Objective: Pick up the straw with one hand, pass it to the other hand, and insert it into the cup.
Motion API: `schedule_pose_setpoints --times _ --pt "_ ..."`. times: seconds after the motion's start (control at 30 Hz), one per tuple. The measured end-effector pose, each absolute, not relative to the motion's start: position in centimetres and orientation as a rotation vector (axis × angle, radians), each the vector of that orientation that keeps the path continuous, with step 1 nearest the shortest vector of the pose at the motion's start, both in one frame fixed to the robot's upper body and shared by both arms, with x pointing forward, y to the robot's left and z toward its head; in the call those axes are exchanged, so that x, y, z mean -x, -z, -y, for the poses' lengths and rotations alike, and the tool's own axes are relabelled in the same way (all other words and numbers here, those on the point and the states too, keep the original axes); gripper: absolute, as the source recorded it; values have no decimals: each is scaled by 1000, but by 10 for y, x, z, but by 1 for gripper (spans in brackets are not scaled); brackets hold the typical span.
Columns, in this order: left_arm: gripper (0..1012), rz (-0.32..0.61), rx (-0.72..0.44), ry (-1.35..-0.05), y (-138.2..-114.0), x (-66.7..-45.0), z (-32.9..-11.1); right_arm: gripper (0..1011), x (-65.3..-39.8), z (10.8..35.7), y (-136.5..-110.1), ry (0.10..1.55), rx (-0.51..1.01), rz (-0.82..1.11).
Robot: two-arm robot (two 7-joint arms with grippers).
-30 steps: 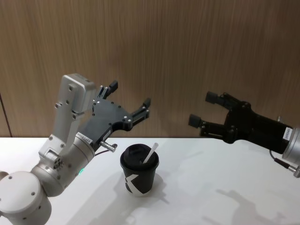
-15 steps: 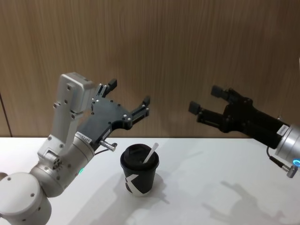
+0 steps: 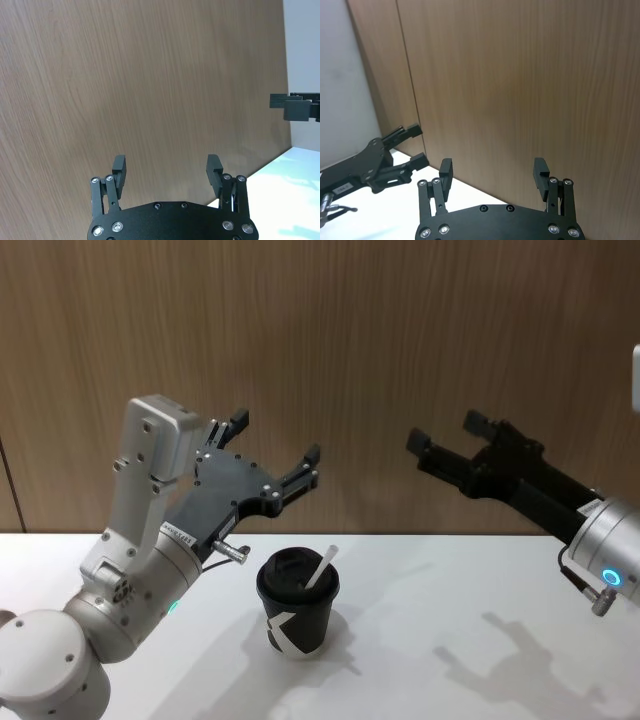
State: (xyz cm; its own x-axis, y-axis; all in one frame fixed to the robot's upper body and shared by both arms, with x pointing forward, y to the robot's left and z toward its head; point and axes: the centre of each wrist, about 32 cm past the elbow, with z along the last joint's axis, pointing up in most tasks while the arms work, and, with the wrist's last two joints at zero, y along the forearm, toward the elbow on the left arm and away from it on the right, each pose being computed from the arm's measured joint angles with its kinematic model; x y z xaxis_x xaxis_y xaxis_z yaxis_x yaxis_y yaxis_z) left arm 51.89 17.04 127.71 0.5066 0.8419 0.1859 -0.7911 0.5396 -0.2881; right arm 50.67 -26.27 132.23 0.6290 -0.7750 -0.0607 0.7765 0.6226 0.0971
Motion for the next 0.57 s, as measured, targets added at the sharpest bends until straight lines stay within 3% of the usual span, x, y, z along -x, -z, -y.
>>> schedule_pose_setpoints --times 0.57 --pt "1003 319 174 -992 -1277 -518 -170 1001 -504 255 -1323 946 -135 -37"
